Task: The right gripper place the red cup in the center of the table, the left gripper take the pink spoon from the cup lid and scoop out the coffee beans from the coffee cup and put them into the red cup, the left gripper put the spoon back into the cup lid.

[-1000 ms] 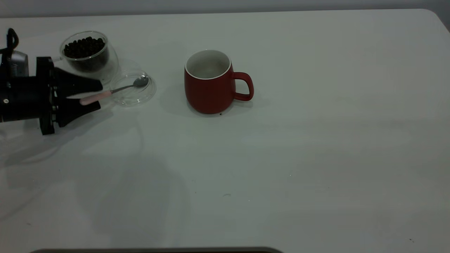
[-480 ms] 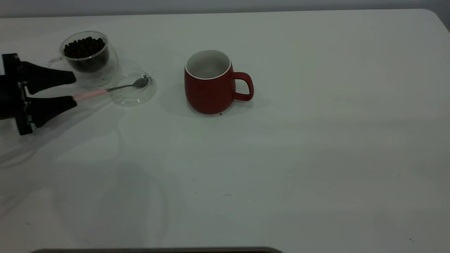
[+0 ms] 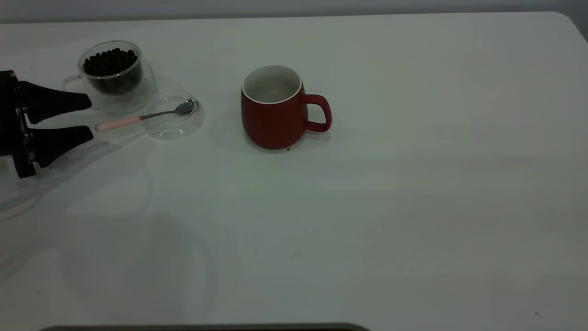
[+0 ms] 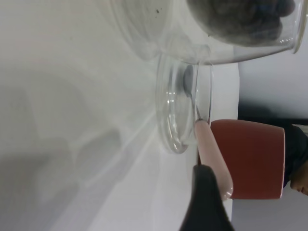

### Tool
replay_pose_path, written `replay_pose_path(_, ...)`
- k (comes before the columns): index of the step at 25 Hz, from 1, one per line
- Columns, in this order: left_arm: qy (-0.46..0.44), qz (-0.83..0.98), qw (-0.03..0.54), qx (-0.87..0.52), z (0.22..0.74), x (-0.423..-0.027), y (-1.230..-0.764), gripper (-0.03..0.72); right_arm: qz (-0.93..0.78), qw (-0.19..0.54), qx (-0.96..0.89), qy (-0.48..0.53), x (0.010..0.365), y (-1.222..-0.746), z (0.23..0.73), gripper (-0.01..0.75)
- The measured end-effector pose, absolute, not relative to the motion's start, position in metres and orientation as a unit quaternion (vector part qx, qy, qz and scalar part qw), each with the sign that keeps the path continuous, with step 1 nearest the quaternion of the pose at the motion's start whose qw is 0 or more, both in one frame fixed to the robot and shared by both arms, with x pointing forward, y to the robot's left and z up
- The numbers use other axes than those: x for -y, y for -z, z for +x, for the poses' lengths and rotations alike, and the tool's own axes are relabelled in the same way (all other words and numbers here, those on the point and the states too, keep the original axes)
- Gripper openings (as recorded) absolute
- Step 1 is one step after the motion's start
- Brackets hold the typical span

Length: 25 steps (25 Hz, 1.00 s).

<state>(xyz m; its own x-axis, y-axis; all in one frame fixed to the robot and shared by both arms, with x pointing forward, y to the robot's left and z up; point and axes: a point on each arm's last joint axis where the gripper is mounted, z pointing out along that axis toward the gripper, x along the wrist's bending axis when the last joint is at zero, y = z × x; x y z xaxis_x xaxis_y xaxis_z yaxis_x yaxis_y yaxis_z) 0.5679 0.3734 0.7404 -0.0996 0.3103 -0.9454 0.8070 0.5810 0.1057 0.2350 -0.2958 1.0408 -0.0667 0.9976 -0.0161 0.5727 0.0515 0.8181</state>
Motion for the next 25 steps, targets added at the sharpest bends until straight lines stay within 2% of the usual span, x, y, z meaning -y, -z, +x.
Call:
replay_pose_path(6, 0.232, 0.397, 0.532, -0.711, 0.562, -0.390, -0.748, 0.589, 0.603, 0.320, -0.651, -0.332, 0.296, -1.041, 0.235, 0.588)
replay_pose_path(12, 0.204, 0.434, 0.497, -0.723, 0.570, -0.409, -0.807, 0.589, 0.603, 0.320, -0.651, -0.332, 0.296, -1.041, 0.235, 0.588)
replay_pose_path(15, 0.179, 0.477, 0.450, -0.734, 0.580, -0.397, -0.849, 0.589, 0.603, 0.320, -0.651, -0.332, 0.296, -1.041, 0.235, 0.588)
replay_pose_path(21, 0.094, 0.644, 0.290, -0.701, 0.589, -0.341, -0.946, 0.589, 0.603, 0.320, -0.651, -0.332, 0.296, -1.041, 0.235, 0.588)
replay_pose_path(25, 0.035, 0.695, 0.186, -0.694, 0.584, -0.317, -1.008, 0.589, 0.603, 0.320, -0.651, -0.332, 0.296, -1.041, 0.235, 0.588)
